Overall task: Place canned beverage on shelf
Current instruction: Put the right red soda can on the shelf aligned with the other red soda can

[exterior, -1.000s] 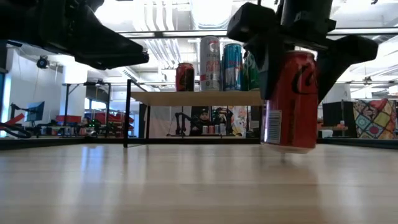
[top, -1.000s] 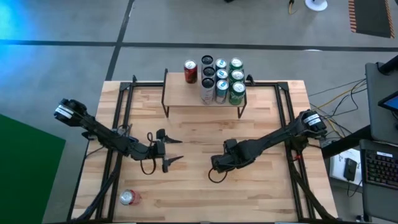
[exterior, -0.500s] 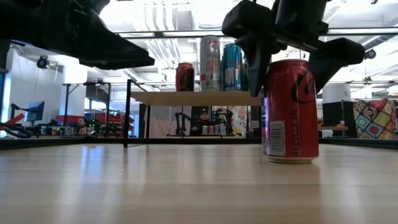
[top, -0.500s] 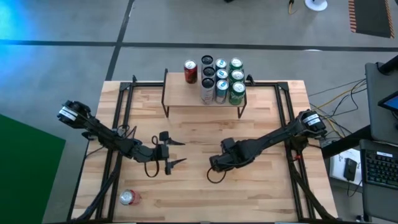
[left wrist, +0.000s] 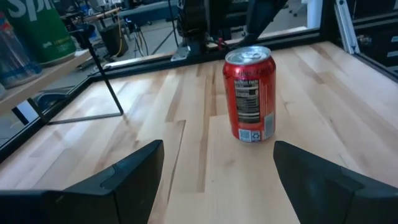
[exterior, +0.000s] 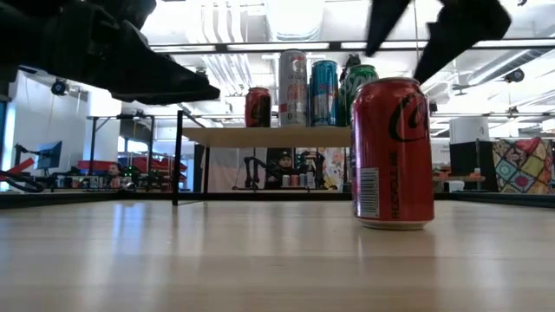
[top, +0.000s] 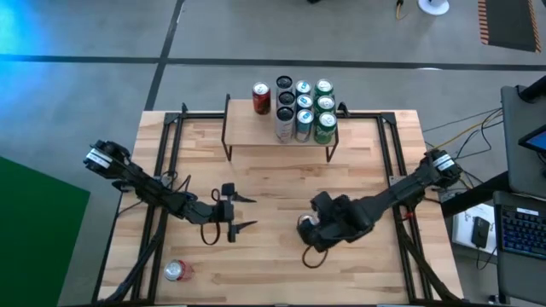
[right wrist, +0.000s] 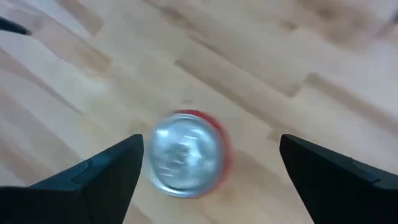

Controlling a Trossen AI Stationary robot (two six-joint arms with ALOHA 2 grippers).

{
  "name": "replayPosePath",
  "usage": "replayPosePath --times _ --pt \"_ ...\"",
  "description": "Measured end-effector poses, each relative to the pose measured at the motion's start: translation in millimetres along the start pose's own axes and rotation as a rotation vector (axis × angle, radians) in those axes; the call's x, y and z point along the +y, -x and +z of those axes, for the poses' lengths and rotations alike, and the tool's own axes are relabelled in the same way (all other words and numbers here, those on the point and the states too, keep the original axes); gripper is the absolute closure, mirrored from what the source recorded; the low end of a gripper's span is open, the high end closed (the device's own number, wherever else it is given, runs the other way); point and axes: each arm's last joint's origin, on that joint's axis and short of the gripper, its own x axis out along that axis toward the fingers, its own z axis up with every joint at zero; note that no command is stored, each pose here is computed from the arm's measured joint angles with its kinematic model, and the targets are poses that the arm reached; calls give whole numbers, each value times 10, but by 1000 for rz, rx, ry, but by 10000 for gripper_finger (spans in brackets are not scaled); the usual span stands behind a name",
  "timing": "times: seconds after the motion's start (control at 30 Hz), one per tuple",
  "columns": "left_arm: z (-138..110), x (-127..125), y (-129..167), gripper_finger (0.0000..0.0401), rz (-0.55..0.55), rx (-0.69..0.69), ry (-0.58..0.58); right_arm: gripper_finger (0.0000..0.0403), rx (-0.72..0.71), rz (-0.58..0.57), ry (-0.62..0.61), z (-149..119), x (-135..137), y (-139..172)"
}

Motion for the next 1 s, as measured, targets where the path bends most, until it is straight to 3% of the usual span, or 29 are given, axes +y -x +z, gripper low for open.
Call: replayPosePath --times 0.17,0.37,0.47,0.77,1.0 --pt "15 -11 -10 113 -2 -4 11 37 -114 -127 88 -362 -202 120" --pt "-6 -36 -40 113 -5 8 6 37 -290 -70 38 -906 -369 -76" --pt "-3 -48 -65 113 6 11 8 37 -326 -96 20 -1062 -496 -203" --pt "62 -106 -170 113 23 2 26 37 -255 -228 -54 -1280 -834 -594" --pt "-1 -196 -308 113 21 35 5 85 -343 -55 42 -1317 -659 -703"
